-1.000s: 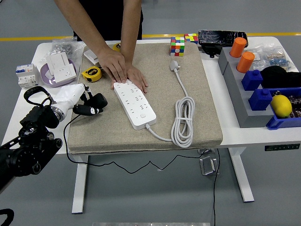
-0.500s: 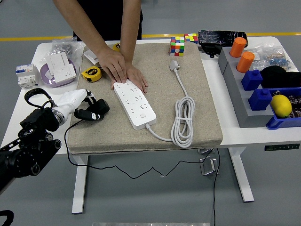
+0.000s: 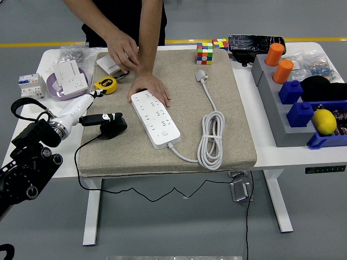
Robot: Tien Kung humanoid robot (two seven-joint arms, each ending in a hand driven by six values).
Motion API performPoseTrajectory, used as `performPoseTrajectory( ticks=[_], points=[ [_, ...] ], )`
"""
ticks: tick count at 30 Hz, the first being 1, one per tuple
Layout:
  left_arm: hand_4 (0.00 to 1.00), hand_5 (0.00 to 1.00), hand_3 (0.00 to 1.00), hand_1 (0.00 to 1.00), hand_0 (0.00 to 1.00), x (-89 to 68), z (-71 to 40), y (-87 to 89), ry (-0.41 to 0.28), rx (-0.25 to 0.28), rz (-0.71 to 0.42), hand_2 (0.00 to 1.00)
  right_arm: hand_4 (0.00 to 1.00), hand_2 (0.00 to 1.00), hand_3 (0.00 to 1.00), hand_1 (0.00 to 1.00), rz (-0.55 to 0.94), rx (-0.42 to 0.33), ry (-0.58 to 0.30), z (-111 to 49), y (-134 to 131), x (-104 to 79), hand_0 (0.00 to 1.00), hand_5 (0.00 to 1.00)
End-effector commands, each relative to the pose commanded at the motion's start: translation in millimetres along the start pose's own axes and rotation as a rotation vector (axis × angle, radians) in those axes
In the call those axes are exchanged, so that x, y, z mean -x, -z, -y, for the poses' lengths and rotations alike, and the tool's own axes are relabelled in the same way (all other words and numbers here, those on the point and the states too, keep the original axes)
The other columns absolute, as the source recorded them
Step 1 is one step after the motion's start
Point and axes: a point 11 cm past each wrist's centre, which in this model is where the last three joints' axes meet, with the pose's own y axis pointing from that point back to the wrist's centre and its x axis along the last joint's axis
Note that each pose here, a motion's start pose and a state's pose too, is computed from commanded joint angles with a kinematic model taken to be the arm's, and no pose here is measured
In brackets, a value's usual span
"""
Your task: Pick up the plug,place it near the board,insert it into the board,press the button
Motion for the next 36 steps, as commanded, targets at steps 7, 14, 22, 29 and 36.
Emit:
performPoseTrajectory(
  ticks=[7,14,22,29,36],
  points=[
    [0.998,0.998,0.980,0.998,0.963,-36.8,-14.8,-14.5,-0.168,0.043,-0.477,0.974,0.998,0.818,0.811,0.888,0.004,0.005,0.003,0.0,-3,0.9,0.923,0.998],
    [0.998,0.998,0.928,0.934,0.915,-57.5,-32.5,-3.8,-0.270,0.079,-0.861,0.909,0.998,0.819,0.819,0.888,0.019,-0.005,0.014,-0.3,1,3.1,0.929,0.998],
    [0.998,0.998,0.882,0.878,0.883,-70.0,-60.3,-15.5,-0.322,0.171,-1.079,0.858,0.998,0.822,0.823,0.888,0.007,-0.017,0.025,-1.9,2,6.6,0.931,0.998],
    [0.998,0.998,0.862,0.851,0.847,-71.9,-84.4,-22.3,-0.364,0.178,-0.949,0.836,0.998,0.824,0.824,0.888,-0.050,-0.026,0.031,-3.4,-7,10.4,0.930,0.998],
    [0.998,0.998,0.848,0.841,0.823,-64.3,-97.1,-17.9,-0.385,0.146,-0.858,0.828,0.998,0.824,0.818,0.887,-0.141,-0.030,0.051,-2.1,-15,7.9,0.931,0.998]
  ],
)
